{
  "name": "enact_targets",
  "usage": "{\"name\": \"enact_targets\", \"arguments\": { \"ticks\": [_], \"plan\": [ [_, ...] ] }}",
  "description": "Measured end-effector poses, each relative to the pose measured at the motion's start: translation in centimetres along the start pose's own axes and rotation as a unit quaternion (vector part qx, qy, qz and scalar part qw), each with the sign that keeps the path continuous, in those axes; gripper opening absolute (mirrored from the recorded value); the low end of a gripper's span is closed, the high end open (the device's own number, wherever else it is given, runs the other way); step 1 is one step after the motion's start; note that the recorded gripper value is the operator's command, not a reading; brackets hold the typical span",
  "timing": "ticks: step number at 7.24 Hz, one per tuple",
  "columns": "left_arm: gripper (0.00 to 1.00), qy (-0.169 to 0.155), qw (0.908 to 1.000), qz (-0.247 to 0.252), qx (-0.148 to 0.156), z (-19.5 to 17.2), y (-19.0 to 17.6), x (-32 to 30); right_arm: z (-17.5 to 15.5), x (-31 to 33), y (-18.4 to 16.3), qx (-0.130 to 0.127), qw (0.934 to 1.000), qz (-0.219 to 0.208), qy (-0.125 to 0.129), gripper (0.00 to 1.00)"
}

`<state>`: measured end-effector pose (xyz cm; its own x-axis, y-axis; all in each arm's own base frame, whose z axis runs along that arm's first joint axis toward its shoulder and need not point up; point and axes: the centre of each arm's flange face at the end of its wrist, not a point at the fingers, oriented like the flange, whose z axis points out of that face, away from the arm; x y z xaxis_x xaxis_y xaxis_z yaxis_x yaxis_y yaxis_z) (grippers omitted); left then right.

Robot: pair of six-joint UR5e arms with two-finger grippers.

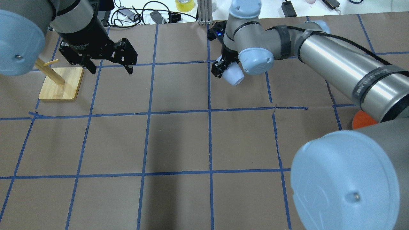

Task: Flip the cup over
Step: 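Carry the cup with the right gripper toward the table centre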

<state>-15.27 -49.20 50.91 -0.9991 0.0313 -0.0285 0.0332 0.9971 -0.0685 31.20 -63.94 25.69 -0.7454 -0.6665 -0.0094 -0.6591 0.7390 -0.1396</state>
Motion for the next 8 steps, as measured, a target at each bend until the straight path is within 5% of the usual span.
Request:
{"name": "enact_targets", "arguments": {
  "ticks": [1, 2, 3, 6, 7, 8],
  "plan": [
    [1.0, 0.0, 1.0, 0.0, 0.001, -0.1, 0.1, -0.1, 0.7, -3.6, -0.9, -0.004, 0.9967, -0.082, -0.003, 0.55],
    [1.0, 0.0, 1.0, -0.001, 0.001, -0.2, 0.1, -0.1, 1.4, -6.3, -1.4, -0.006, 0.9861, -0.166, -0.007, 0.54],
    [1.0, -0.001, 1.0, -0.001, 0.002, -0.3, 0.2, -0.1, 1.8, -8.0, -1.6, -0.008, 0.9699, -0.243, -0.009, 0.54],
    [1.0, -0.001, 1.0, -0.003, 0.001, -0.5, 0.3, -0.4, 4.1, -9.6, -1.3, -0.018, 0.9059, -0.422, -0.024, 0.54],
    [1.0, -0.001, 1.0, -0.004, 0.001, -0.5, 0.3, -0.4, 4.9, -10.5, -1.3, -0.02, 0.8925, -0.45, -0.029, 0.55],
    [1.0, -0.001, 1.0, -0.004, 0.0, -0.5, 0.3, -0.4, 5.7, -11.3, -1.4, -0.02, 0.8865, -0.461, -0.034, 0.56]
  ]
}}
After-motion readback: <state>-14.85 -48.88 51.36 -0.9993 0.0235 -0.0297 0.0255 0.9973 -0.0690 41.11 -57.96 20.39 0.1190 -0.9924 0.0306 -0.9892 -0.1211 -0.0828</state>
